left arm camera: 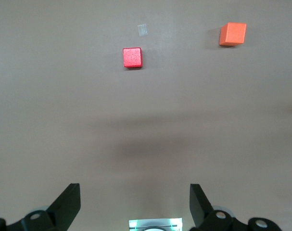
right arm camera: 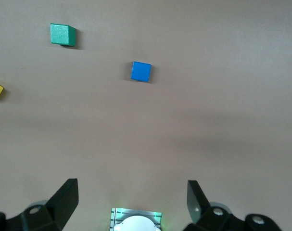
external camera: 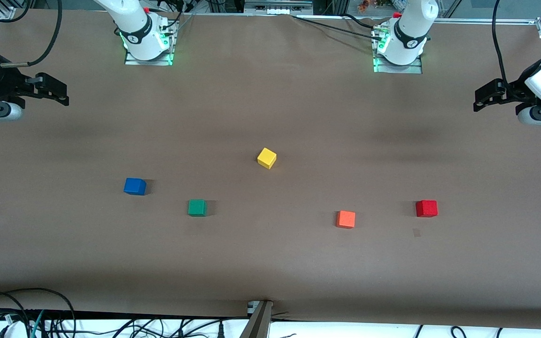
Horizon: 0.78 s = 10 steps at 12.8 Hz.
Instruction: Pass red block to right arm, stack on blue
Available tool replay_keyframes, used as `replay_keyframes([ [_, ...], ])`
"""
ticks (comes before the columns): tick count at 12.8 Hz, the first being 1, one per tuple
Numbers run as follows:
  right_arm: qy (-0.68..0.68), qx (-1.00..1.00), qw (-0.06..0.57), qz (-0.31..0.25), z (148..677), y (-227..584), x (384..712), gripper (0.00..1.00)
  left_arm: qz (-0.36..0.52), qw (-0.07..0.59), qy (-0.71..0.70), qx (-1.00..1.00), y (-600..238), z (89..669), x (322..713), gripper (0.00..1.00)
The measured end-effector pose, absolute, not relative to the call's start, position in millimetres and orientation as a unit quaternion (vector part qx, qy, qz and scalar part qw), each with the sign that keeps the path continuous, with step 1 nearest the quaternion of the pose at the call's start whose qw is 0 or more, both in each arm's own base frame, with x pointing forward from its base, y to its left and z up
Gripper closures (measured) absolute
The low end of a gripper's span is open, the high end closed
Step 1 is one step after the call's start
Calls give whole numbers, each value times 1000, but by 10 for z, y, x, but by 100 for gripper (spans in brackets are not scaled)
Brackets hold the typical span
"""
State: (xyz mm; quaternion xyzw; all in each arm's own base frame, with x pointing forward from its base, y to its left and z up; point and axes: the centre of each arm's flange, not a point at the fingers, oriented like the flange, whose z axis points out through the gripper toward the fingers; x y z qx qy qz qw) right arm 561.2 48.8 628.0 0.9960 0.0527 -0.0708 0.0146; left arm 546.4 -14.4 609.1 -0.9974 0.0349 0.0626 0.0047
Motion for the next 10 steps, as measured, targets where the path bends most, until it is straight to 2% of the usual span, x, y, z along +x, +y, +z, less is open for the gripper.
replay_keyframes([
  [10, 53, 996, 15, -71, 6278, 489, 5613, 0, 64, 4, 30, -997, -95, 6077, 5464, 0],
])
